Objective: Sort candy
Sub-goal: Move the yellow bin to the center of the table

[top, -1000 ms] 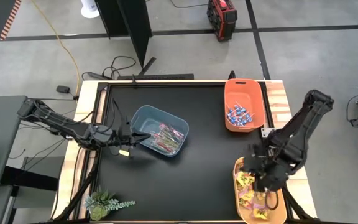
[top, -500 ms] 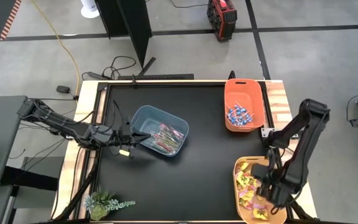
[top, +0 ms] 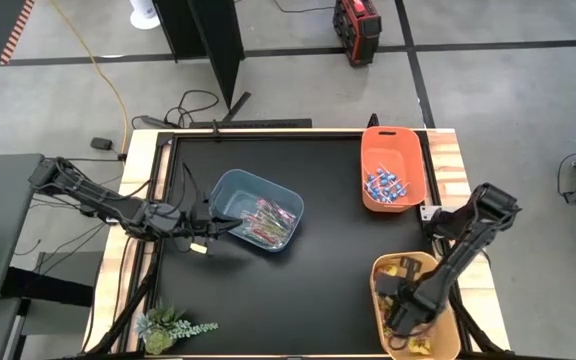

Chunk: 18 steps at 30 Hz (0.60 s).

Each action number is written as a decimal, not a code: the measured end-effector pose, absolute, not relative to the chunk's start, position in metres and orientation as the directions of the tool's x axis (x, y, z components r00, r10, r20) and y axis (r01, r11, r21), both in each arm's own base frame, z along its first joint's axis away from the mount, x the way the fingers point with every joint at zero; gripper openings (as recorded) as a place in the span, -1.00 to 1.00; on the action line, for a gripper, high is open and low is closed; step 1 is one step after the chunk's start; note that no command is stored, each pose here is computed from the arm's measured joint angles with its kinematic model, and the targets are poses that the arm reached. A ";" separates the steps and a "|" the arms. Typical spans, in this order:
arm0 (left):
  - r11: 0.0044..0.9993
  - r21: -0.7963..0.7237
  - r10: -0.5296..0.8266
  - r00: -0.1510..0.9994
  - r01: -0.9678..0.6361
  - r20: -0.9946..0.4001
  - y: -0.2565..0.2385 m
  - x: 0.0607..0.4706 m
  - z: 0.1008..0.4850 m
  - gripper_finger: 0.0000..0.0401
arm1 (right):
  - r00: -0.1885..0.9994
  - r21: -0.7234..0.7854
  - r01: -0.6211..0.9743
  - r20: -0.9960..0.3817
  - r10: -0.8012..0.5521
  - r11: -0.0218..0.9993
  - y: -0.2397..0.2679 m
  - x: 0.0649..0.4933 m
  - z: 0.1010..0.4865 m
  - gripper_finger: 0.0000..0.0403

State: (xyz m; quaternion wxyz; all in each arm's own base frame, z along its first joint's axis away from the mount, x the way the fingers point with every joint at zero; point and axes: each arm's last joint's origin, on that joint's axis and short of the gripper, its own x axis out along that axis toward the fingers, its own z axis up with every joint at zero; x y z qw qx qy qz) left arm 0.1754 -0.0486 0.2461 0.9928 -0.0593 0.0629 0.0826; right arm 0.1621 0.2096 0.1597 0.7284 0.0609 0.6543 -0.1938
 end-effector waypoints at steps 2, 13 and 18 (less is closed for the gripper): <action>0.980 -0.106 0.154 0.979 -0.169 -0.135 -0.049 0.175 0.246 -1.00 | 0.063 -0.167 0.349 -0.978 -0.201 0.922 0.206 0.173 0.154 -0.97; 0.981 -0.094 0.155 0.979 -0.168 -0.134 -0.049 0.175 0.246 -1.00 | 0.174 -0.173 0.305 -0.957 -0.234 0.936 0.164 0.239 0.154 -0.97; 0.982 -0.091 0.155 0.979 -0.168 -0.134 -0.049 0.175 0.246 -1.00 | 0.259 -0.140 0.278 -0.942 -0.214 0.950 0.131 0.273 0.155 -0.97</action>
